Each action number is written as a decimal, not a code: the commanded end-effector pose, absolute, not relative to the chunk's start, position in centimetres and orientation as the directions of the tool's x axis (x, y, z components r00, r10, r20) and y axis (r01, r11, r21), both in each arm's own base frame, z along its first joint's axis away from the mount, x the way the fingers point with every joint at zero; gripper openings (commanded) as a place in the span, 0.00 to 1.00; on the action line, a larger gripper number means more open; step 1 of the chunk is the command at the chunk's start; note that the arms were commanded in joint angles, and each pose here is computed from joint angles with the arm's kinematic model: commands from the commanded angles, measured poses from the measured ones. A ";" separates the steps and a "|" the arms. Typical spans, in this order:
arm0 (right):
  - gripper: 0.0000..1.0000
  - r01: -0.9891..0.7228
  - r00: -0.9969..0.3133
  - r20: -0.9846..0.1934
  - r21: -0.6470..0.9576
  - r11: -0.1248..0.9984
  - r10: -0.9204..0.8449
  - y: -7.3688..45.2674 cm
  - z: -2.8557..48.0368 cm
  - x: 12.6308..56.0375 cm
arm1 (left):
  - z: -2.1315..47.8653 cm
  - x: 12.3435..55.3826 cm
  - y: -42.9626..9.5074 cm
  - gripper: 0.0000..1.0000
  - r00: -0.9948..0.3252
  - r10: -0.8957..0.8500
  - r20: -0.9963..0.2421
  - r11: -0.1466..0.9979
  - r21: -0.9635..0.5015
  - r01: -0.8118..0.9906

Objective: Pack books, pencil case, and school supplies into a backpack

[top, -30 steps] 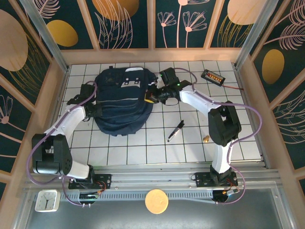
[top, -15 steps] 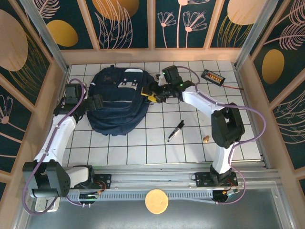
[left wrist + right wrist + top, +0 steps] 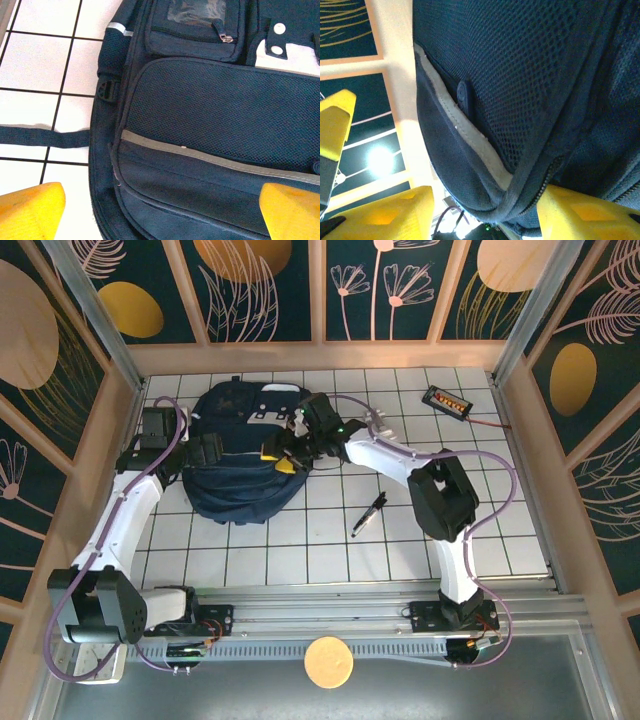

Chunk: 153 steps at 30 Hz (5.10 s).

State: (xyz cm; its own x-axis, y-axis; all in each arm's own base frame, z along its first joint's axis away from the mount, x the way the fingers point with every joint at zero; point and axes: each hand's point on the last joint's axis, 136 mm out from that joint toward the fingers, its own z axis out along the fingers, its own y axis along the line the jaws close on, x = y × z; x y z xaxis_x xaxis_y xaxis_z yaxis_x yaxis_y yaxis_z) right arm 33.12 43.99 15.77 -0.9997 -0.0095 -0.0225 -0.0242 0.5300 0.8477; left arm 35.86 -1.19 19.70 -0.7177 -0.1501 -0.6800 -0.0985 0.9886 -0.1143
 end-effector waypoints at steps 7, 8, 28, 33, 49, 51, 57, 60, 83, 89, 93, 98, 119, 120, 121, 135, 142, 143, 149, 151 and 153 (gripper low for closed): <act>0.54 -0.032 -0.999 -0.038 0.866 0.498 0.003 45.5 18.4 34.3 | 19.8 35.0 -1.1 0.99 -0.715 -0.128 -0.687 0.992 -0.097 -0.085; 0.54 -0.031 -0.999 -0.036 0.867 0.497 0.001 45.6 18.6 34.2 | 19.8 35.0 -1.1 0.99 -0.716 -0.128 -0.687 0.992 -0.097 -0.085; 0.48 0.021 -0.999 0.006 0.933 0.359 0.044 47.1 23.3 35.0 | 19.3 35.1 -2.3 0.99 -0.728 -0.070 -0.682 0.997 -0.080 -0.020; 0.51 0.049 -0.999 0.037 0.942 0.332 0.040 47.5 24.0 35.2 | 19.3 35.2 -2.4 0.99 -0.728 -0.061 -0.683 0.997 -0.076 -0.012; 0.45 0.065 -0.997 0.054 0.953 0.296 0.047 47.3 24.4 35.5 | 16.2 34.3 -5.4 0.99 -0.725 0.250 -0.642 0.965 0.106 0.240; 0.45 0.065 -0.997 0.053 0.952 0.298 0.049 47.2 24.4 35.5 | 16.2 34.7 -5.0 0.99 -0.721 0.265 -0.640 0.963 0.132 0.236; 0.45 0.068 -0.997 0.055 0.952 0.298 0.053 46.8 24.2 35.4 | 18.0 37.2 -5.1 0.97 -0.679 0.277 -0.680 0.960 0.166 0.225; 0.45 0.069 -0.997 0.055 0.952 0.299 0.054 46.8 24.1 35.4 | 18.5 38.6 -5.7 0.92 -0.659 0.284 -0.697 0.957 0.160 0.242; 0.99 -0.013 -0.838 -0.405 0.685 0.729 0.365 26.2 24.8 35.7 | 21.2 41.5 -11.2 0.00 -0.678 0.067 -0.732 0.934 -0.192 0.300; 0.99 0.201 -0.859 -0.243 0.650 0.733 0.451 18.0 18.4 32.4 | 22.5 42.0 -13.1 0.00 -0.717 -0.060 -0.694 0.896 -0.354 0.268; 0.92 0.302 -0.910 -0.169 0.358 0.884 0.379 14.0 13.2 28.6 | 23.3 41.4 -15.4 0.00 -0.740 -0.144 -0.657 0.843 -0.473 0.256; 0.69 0.324 -0.918 -0.117 0.327 0.888 0.378 14.4 10.6 26.8 | 22.1 40.0 -17.8 0.00 -0.773 -0.129 -0.622 0.824 -0.501 0.265; 0.45 0.273 -0.961 0.003 0.178 0.945 0.277 18.6 2.5 25.2 | 20.1 37.7 -17.8 0.00 -0.799 -0.051 -0.599 0.845 -0.452 0.286; 0.44 0.276 -0.960 0.004 0.179 0.944 0.279 18.7 2.4 25.2 | 20.1 37.6 -17.8 0.00 -0.798 -0.047 -0.601 0.846 -0.449 0.288; 0.44 0.277 -0.960 0.008 0.178 0.944 0.280 18.7 2.2 25.1 | 20.1 37.6 -17.7 0.00 -0.797 -0.045 -0.602 0.847 -0.446 0.289; 0.44 0.314 -0.949 -0.003 0.107 0.943 0.316 16.9 1.0 24.1 | 20.3 37.5 -17.7 0.00 -0.793 -0.031 -0.608 0.849 -0.434 0.300; 0.43 0.353 -0.933 -0.036 0.108 0.929 0.359 16.2 0.9 24.1 | 20.3 37.5 -17.5 0.00 -0.796 -0.028 -0.605 0.855 -0.427 0.295; 0.43 0.357 -0.931 -0.044 0.109 0.928 0.363 16.1 1.0 24.2 | 20.3 37.5 -17.5 0.00 -0.795 -0.028 -0.606 0.855 -0.426 0.294; 0.35 0.382 -0.917 -0.078 0.112 0.917 0.391 15.2 1.4 24.3 | 20.4 37.5 -17.5 0.00 -0.794 -0.031 -0.607 0.856 -0.427 0.292; 0.34 0.387 -0.914 -0.082 0.118 0.914 0.398 15.0 1.4 24.3 | 20.2 37.5 -17.5 0.00 -0.796 -0.034 -0.604 0.857 -0.428 0.288; 0.33 0.385 -0.913 -0.091 0.129 0.914 0.398 15.0 1.6 24.3 | 20.2 37.5 -17.5 0.00 -0.796 -0.036 -0.604 0.855 -0.431 0.288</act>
